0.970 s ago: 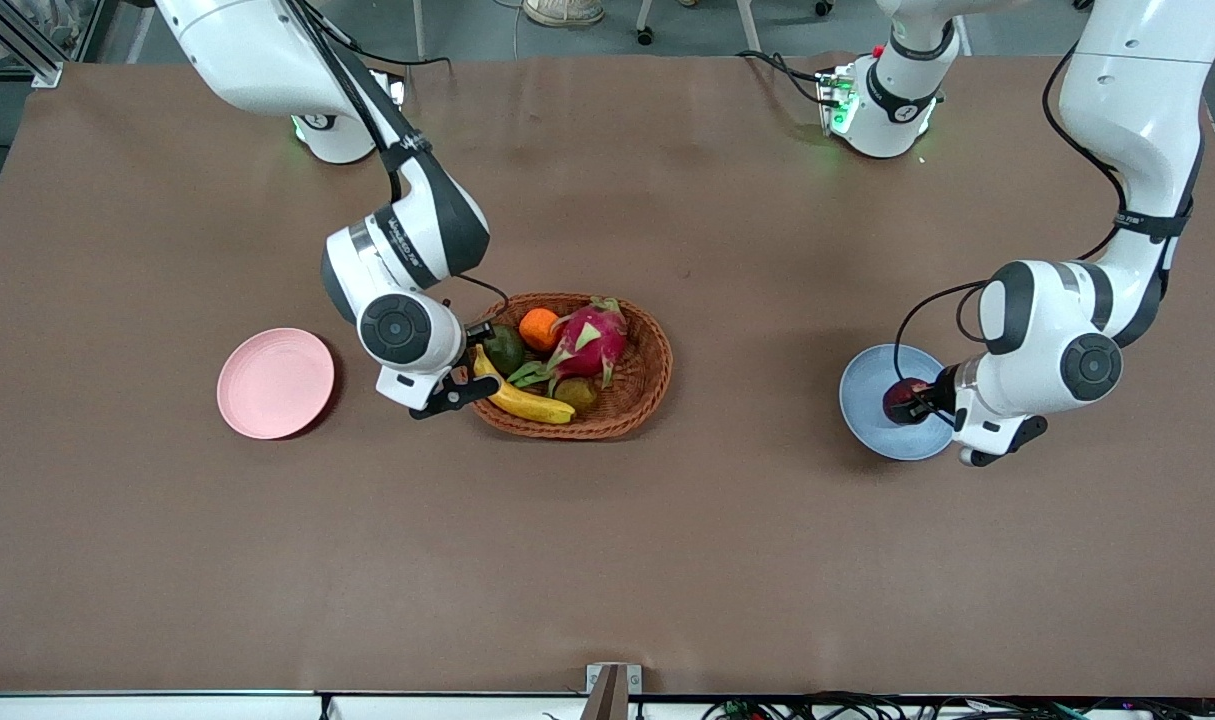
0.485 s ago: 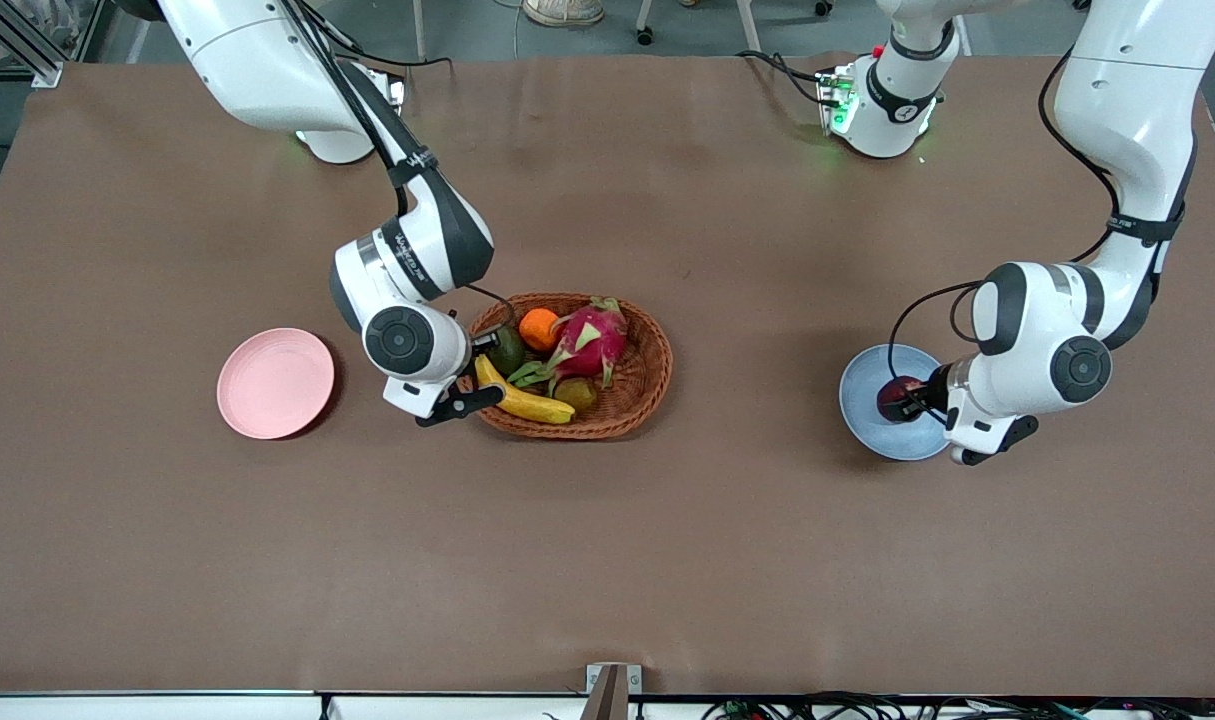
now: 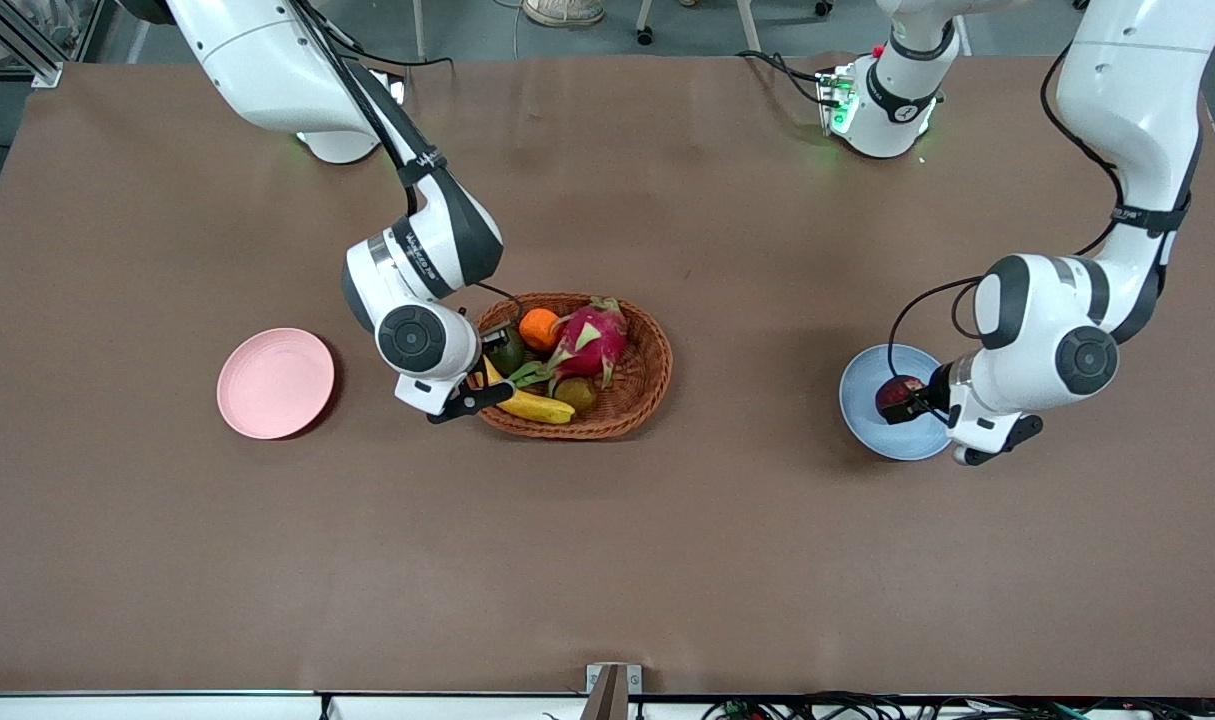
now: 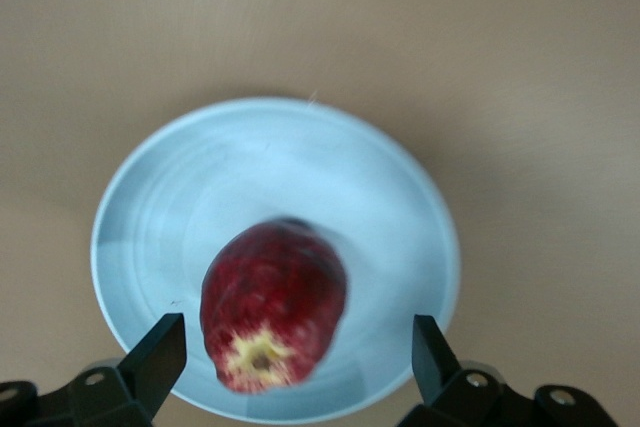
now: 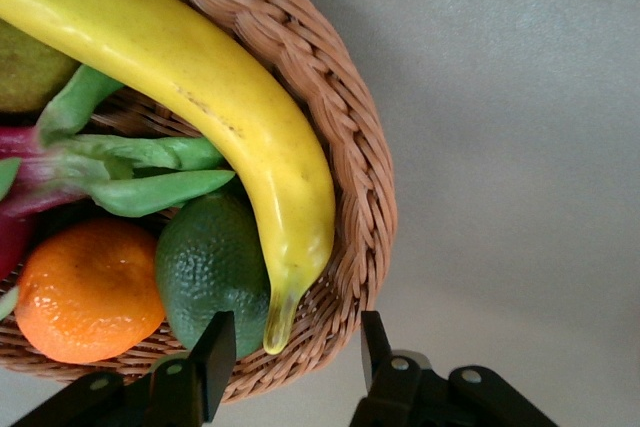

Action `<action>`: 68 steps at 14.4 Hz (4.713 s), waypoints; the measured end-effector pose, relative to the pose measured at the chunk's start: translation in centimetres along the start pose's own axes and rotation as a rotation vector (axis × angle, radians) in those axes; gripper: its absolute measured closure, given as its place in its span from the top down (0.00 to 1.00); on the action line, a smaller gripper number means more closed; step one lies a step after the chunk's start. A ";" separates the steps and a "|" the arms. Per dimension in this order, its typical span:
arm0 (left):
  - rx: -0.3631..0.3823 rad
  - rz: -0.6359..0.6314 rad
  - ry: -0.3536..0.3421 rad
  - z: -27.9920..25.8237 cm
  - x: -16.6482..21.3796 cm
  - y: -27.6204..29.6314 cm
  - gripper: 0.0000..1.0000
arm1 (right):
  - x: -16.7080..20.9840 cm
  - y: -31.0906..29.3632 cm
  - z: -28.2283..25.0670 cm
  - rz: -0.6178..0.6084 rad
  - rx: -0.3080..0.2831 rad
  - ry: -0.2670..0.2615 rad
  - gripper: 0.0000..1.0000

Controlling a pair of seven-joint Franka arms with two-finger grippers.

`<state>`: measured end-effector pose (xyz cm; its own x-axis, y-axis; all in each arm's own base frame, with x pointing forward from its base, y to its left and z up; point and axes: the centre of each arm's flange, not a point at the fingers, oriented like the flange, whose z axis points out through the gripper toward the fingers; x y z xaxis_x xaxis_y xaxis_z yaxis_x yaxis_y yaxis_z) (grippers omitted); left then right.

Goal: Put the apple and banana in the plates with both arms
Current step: 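Lower the apple onto the blue plate while the right gripper grasps the banana, then open the left gripper and withdraw it while the right gripper lifts the banana, then carry the yellow banana with the right gripper onto the pink plate, then open the right gripper and withdraw it from the banana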

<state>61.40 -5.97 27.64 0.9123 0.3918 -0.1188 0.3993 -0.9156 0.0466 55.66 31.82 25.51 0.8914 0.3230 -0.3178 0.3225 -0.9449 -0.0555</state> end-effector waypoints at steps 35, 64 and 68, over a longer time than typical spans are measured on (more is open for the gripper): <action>0.123 0.346 0.080 -34.7 -14.2 -0.3 1.00 | -2.0 11.6 -11.7 0.358 0.050 0.069 0.07; 0.124 0.393 0.071 -35.4 -12.6 -3.6 1.00 | -14.9 37.8 -18.7 0.620 0.180 0.039 1.00; 0.123 0.394 0.073 -35.5 -12.6 -3.5 1.00 | -17.2 37.5 -29.1 0.475 0.130 0.218 1.00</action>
<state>51.73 -4.45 64.16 0.9989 0.0106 -0.0450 0.0086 -0.9990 -0.0450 61.68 -7.61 56.41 0.9795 -0.1516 -0.1330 -0.1624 -0.9839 -0.0741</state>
